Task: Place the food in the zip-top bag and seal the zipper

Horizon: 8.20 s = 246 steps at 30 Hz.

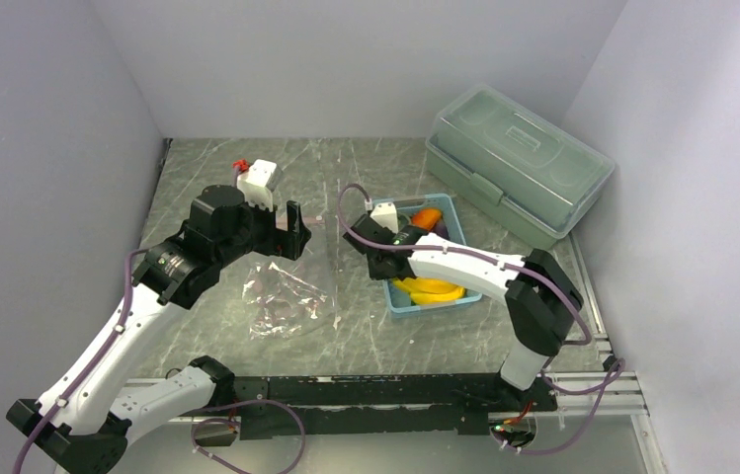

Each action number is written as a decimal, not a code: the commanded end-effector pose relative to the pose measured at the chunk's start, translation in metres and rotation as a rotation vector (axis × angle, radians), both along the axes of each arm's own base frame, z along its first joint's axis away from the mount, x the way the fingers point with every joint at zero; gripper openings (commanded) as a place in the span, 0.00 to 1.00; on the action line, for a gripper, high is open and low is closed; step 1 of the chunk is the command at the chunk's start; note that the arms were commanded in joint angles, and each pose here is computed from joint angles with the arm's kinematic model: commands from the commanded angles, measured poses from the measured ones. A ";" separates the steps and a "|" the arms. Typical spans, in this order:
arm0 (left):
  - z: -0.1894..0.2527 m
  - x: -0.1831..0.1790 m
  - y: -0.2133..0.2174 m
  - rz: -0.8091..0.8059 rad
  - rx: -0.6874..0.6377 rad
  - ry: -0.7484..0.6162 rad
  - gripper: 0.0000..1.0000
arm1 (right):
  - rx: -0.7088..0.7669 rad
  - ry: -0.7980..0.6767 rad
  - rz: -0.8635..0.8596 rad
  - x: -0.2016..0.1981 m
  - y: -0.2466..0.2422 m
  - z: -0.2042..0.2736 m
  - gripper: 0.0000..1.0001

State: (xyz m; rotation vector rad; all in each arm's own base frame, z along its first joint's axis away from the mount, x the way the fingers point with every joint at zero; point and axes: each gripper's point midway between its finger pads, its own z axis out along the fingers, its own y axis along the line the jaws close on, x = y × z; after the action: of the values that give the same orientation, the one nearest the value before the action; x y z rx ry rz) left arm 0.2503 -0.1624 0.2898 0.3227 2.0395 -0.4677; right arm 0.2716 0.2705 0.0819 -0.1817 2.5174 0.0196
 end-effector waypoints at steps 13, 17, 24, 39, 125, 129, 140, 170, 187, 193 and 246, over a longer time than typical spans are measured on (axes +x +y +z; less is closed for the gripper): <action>0.005 0.005 -0.002 0.009 -0.016 -0.007 0.99 | 0.071 -0.079 -0.090 0.010 -0.003 0.027 0.23; 0.004 0.006 -0.002 0.022 -0.015 -0.002 0.99 | 0.090 -0.101 -0.084 0.011 -0.002 0.042 0.32; -0.001 0.014 0.016 0.141 0.016 0.007 0.99 | 0.186 -0.142 -0.010 0.009 0.013 0.089 0.47; 0.002 0.021 0.063 0.389 0.109 -0.029 0.99 | 0.424 -0.100 0.266 -0.023 0.095 0.127 0.72; 0.006 0.034 0.059 0.417 -0.012 0.043 0.99 | 0.387 -0.251 0.804 -0.077 0.102 0.134 0.00; 0.012 0.036 0.053 0.401 -0.047 0.064 0.99 | 0.390 -0.313 0.888 -0.089 0.093 0.148 0.00; 0.027 0.040 0.029 0.314 -0.130 0.121 0.99 | 0.322 -0.453 1.160 -0.126 0.059 0.170 0.00; -0.014 -0.005 -0.011 -0.058 -0.235 0.359 0.99 | 0.185 -0.767 1.842 -0.203 0.020 0.200 0.00; 0.001 -0.050 -0.030 -0.250 -0.359 0.423 0.96 | 0.192 -0.850 1.811 -0.210 -0.001 0.218 0.00; -0.002 -0.060 -0.035 -0.292 -0.386 0.465 0.93 | 0.191 -0.872 1.795 -0.211 -0.009 0.221 0.00; 0.038 -0.086 -0.036 -0.378 -0.557 0.374 0.00 | 0.196 -0.878 1.386 -0.166 -0.019 0.219 0.27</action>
State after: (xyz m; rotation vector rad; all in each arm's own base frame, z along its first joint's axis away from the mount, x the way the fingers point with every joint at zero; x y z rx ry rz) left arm 0.1600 -0.2071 0.3199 0.2928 2.1324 -1.5048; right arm 0.0857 0.2447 0.2838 -1.5915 1.0654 0.6050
